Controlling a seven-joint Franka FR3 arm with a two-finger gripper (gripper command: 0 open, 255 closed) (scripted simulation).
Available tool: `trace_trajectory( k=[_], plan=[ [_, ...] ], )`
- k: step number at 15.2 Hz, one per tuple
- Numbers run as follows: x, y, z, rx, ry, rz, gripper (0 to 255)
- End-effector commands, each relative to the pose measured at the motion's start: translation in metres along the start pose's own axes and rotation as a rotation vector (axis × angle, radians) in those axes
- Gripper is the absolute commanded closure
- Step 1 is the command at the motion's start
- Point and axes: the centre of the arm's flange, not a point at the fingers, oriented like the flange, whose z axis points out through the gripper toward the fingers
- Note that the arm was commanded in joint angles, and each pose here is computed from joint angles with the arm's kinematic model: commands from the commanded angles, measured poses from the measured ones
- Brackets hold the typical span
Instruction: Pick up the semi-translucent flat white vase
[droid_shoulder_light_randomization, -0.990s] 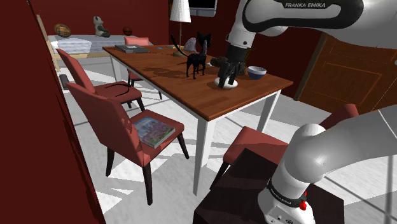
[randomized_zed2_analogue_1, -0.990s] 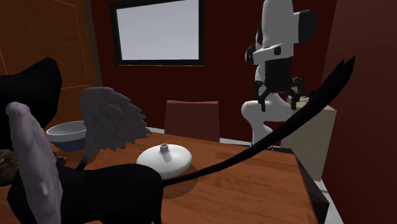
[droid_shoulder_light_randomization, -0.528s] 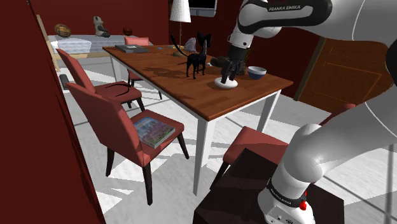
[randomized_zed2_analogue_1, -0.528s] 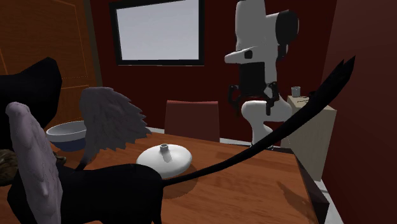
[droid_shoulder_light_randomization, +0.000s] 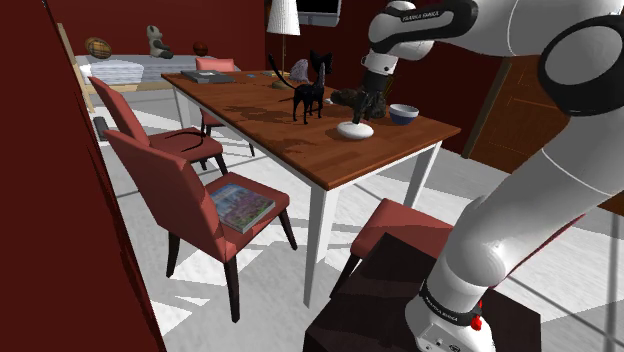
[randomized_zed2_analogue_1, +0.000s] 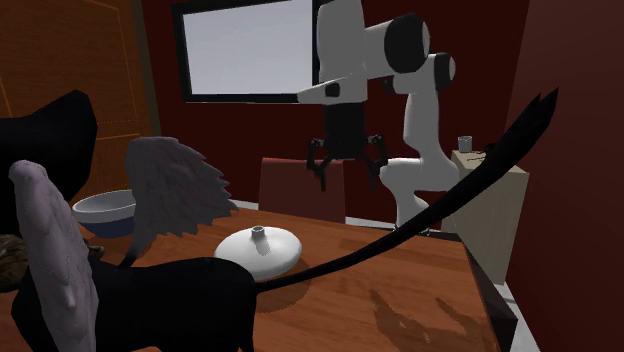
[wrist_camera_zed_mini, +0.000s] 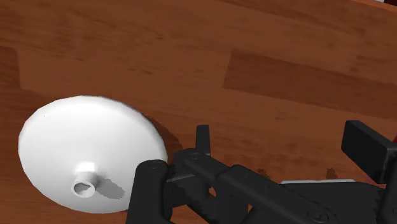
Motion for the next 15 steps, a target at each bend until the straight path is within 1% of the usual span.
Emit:
trace_trajectory(
  k=[1, 12, 15],
  plan=[
    [0.008, 0.026, 0.001, -0.005, 0.003, -0.01, 0],
    [0.056, 0.157, 0.004, -0.022, 0.019, -0.051, 0],
    [0.055, 0.158, 0.019, -0.022, 0.019, -0.051, 0]
  ],
)
